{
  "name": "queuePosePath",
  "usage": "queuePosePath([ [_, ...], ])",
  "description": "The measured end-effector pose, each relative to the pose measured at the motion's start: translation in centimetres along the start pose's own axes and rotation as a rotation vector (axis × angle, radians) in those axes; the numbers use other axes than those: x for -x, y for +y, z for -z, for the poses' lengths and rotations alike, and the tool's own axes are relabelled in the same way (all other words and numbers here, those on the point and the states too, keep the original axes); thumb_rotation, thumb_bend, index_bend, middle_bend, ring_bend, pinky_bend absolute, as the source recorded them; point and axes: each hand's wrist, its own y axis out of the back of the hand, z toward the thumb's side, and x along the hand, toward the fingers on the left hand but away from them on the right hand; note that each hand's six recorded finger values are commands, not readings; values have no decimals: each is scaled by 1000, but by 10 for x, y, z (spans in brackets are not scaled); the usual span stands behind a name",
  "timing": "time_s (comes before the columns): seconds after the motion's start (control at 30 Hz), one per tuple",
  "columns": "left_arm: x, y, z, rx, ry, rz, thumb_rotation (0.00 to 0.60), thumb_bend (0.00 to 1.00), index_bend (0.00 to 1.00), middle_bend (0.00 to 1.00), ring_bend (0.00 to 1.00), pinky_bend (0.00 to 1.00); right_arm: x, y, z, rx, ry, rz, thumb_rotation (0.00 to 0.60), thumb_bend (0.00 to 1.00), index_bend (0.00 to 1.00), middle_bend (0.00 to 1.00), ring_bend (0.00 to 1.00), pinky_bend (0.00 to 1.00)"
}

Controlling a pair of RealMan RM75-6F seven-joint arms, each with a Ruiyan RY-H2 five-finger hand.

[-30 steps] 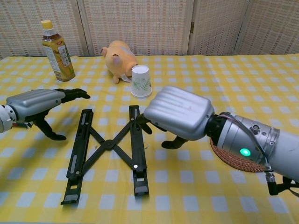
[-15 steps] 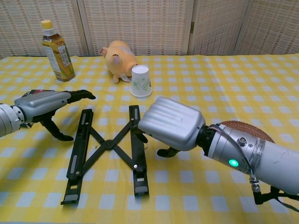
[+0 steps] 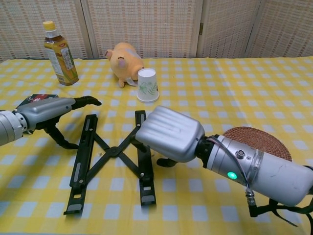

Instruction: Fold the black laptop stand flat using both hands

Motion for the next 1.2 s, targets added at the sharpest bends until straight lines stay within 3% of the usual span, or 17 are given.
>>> queuePosePath([
  [0.3,-1,-1,-3,71,-8,15,600,207,0,0,0,14,5,-1,-5,-18,15,11,600,234,540,681,703,707],
  [1.2,0,-5,-25,154,-69,37,600,208,0,0,0,13,10,1,-19,-3,21,58,600,235,540,681,702,707],
])
